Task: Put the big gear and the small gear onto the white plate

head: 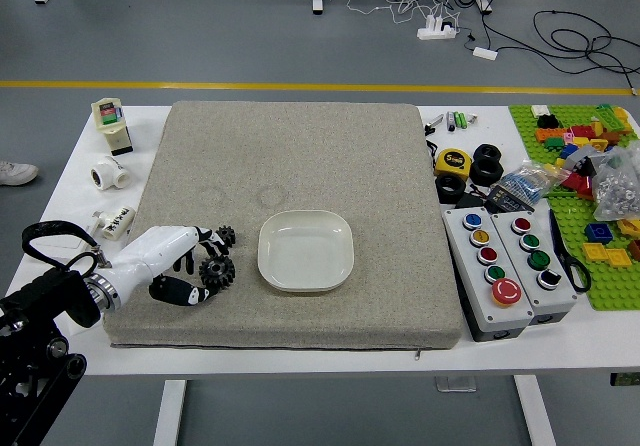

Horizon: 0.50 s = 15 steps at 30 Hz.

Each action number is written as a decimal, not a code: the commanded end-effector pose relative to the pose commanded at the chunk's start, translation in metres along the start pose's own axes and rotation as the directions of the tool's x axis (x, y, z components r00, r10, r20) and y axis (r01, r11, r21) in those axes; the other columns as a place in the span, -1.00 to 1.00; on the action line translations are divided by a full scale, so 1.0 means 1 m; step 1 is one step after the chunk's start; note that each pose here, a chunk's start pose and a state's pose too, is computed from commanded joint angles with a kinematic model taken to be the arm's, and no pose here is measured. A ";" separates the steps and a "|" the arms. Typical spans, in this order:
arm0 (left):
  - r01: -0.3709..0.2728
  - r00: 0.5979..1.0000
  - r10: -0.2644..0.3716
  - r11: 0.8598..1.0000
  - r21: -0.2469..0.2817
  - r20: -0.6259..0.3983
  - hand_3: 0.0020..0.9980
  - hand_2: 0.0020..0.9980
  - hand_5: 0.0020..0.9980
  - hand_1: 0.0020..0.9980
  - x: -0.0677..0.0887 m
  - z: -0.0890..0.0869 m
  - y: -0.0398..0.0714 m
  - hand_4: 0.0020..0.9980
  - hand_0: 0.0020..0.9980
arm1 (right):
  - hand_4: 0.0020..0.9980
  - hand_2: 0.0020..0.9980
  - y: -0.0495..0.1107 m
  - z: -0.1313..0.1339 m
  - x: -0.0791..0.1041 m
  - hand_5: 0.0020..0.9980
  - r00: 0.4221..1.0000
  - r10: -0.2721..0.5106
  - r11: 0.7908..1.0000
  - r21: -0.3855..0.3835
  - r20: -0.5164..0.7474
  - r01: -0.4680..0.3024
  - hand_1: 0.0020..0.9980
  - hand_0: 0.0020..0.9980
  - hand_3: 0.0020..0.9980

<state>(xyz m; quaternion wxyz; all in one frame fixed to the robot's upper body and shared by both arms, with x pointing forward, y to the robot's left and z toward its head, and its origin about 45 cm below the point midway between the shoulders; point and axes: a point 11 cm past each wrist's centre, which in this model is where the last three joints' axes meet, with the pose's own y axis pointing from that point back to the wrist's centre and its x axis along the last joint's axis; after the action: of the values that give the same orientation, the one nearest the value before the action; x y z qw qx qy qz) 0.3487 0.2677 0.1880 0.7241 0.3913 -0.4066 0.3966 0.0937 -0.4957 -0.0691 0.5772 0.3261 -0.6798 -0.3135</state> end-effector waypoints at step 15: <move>-0.139 0.988 0.146 0.979 -0.151 0.041 -0.02 -0.17 -1.00 -0.30 0.025 0.057 -0.026 -1.00 -0.45 | 0.51 0.50 0.000 -0.001 0.000 0.21 1.000 0.000 1.000 0.001 -0.001 0.000 0.34 0.32 0.13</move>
<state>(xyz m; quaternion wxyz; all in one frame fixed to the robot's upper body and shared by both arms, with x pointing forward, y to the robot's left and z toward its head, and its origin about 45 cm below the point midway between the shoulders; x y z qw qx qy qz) 0.3649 0.2139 0.2242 0.7101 0.3165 -0.4804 0.4060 0.0947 -0.4958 -0.0689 0.5774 0.3267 -0.6796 -0.3131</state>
